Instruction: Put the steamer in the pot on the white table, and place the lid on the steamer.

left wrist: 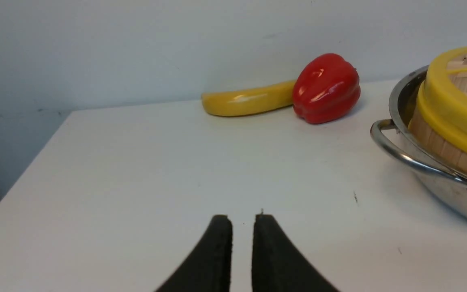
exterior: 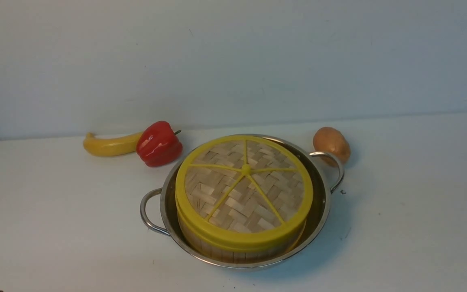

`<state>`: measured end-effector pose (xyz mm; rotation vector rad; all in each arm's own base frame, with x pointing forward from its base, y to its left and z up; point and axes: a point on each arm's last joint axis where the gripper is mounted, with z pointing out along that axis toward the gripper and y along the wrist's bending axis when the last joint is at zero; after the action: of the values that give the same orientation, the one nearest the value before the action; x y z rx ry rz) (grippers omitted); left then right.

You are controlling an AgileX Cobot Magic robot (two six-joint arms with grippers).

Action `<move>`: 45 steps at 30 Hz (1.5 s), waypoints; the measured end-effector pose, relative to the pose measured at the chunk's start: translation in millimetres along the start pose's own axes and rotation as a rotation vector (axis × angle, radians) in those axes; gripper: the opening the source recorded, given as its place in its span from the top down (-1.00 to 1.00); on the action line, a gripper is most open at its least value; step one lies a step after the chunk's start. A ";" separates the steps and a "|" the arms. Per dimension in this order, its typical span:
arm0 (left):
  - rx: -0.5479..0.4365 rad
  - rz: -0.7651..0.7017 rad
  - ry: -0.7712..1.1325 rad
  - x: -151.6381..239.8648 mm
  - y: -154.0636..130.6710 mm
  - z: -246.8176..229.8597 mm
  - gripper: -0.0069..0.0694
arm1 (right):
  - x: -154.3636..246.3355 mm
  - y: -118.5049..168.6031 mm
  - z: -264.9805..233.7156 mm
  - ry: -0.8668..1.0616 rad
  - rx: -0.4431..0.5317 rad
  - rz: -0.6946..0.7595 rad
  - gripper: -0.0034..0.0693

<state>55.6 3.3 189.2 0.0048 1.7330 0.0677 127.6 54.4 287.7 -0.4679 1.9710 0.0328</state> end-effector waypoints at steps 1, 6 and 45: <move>0.000 0.000 0.000 0.0 0.0 0.0 0.61 | 0.0 0.0 0.0 0.000 0.000 0.000 0.50; 0.000 0.000 0.000 0.0 0.0 0.0 0.58 | -0.1 0.1 0.0 -0.001 -0.001 0.000 0.45; 0.000 0.001 0.000 0.1 0.0 -0.1 0.43 | 104.1 -12.1 -43.9 -0.609 0.273 0.421 0.25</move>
<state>55.5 3.3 189.1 0.0052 1.7333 0.0687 55.8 0.9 217.7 0.1369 1.4103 0.1520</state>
